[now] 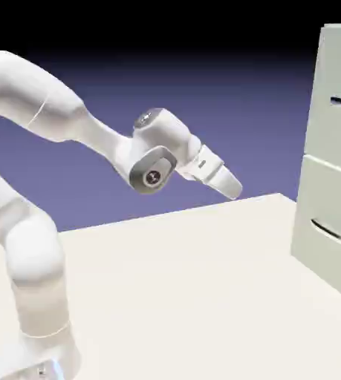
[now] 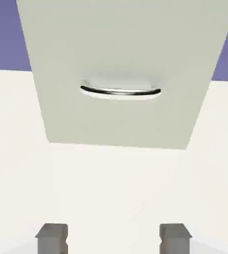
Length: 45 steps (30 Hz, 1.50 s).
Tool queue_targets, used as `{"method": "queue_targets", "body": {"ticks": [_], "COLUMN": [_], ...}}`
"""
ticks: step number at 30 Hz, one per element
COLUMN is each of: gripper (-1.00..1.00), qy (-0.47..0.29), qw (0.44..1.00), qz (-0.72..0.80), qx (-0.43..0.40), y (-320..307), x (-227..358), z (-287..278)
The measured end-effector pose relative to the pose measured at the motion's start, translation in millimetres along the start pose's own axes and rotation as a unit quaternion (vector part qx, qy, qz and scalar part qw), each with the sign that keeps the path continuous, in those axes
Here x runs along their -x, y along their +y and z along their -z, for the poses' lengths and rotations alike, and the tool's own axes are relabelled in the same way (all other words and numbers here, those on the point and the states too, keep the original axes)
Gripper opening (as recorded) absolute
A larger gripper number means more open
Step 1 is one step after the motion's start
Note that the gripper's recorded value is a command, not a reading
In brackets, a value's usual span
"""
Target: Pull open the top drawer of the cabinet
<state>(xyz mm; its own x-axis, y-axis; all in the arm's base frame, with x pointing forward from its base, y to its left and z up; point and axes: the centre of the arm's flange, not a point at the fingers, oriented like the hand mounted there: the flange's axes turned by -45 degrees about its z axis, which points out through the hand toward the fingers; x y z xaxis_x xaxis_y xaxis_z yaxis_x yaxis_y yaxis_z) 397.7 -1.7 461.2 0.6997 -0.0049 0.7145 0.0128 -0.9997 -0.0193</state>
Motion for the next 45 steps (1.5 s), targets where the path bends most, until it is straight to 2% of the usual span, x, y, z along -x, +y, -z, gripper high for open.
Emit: {"method": "queue_targets", "body": {"ticks": [11,27,37,45], "gripper": [0.00,0.00,0.00,0.00], "qy": [-0.006,0.036,0.112,0.187], "qw": [0.968,0.852,0.775,0.722], "qz": [-0.248,-0.519,-0.618,-0.655], "qx": [-0.040,-0.049,-0.071,-0.122], "y": [62.7,130.5,136.2,108.1], "x": [-53.5,-99.4,-141.3,-190.9], "z": [-47.6,-118.0,-139.9,-140.8]}}
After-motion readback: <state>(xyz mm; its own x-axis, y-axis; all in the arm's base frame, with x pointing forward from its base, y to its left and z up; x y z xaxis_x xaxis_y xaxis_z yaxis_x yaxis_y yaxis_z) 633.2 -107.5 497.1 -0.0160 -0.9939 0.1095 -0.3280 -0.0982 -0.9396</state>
